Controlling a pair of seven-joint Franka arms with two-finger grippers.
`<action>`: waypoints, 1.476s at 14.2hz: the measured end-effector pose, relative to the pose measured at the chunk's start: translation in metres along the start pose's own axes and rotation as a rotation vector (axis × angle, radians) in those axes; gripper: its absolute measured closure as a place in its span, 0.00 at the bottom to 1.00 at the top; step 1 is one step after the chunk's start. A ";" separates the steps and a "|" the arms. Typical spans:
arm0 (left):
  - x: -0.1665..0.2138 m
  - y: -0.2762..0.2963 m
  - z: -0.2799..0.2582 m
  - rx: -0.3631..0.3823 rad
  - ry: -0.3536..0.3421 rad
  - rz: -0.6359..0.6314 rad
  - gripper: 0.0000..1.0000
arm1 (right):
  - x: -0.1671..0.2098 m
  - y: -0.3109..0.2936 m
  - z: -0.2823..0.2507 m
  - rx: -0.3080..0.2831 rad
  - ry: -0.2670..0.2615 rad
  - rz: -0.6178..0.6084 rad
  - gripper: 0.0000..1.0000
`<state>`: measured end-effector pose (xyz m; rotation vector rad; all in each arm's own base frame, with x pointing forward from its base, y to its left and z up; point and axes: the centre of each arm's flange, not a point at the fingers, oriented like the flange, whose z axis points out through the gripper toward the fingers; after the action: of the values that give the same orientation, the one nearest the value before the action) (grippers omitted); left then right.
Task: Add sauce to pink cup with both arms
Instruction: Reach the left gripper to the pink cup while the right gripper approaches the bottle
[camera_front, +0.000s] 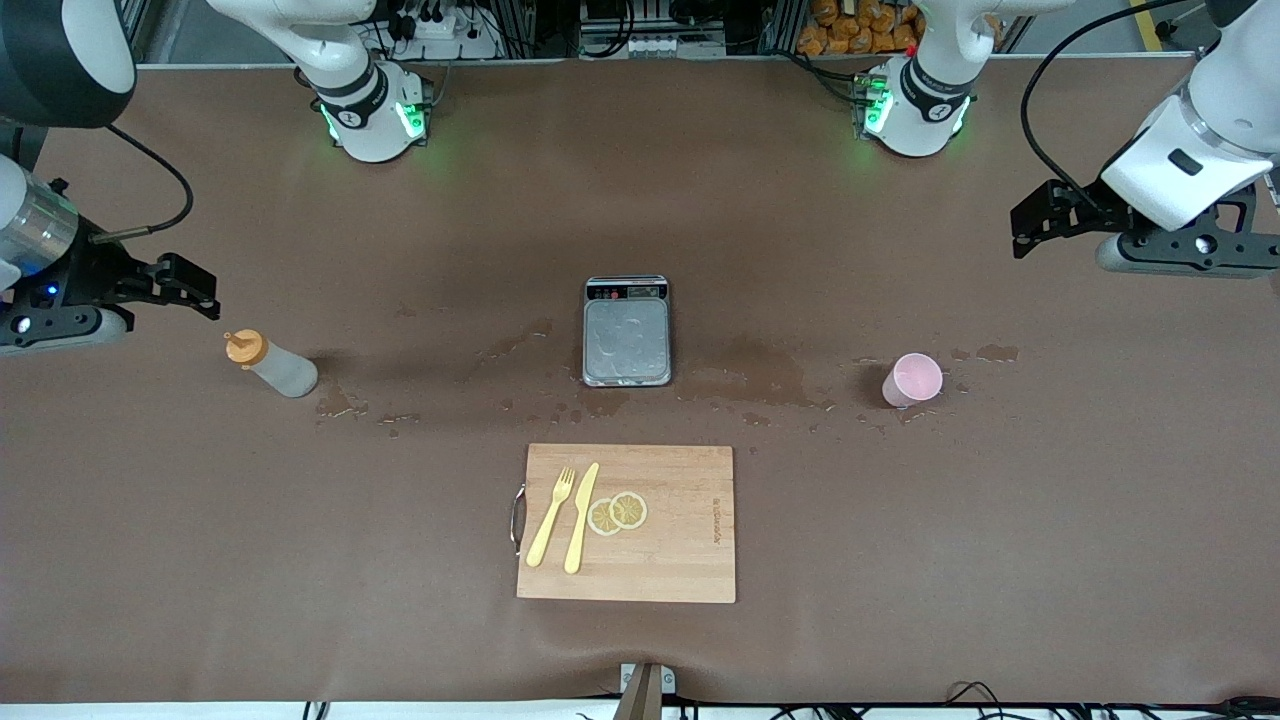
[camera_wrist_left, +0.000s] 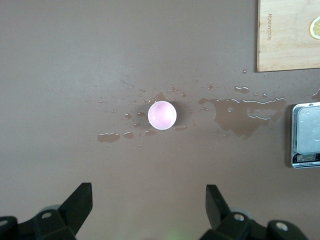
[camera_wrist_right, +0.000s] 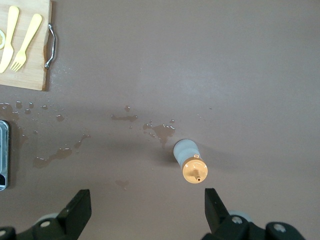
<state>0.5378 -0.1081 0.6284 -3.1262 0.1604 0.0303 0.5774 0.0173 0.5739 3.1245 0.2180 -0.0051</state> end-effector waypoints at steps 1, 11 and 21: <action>0.000 0.000 0.000 0.000 -0.004 0.006 0.00 | 0.000 0.001 0.001 0.000 -0.001 0.001 0.00; 0.000 -0.008 0.001 0.000 -0.017 0.021 0.00 | 0.001 0.003 0.003 0.001 -0.004 0.004 0.00; 0.039 -0.034 0.103 -0.010 -0.183 -0.023 0.00 | -0.002 0.054 -0.003 0.000 0.013 0.092 0.00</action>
<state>0.5779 -0.0766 0.5250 -3.1127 0.1222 0.3170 0.5827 -0.0365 0.5779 3.1315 0.0742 0.0165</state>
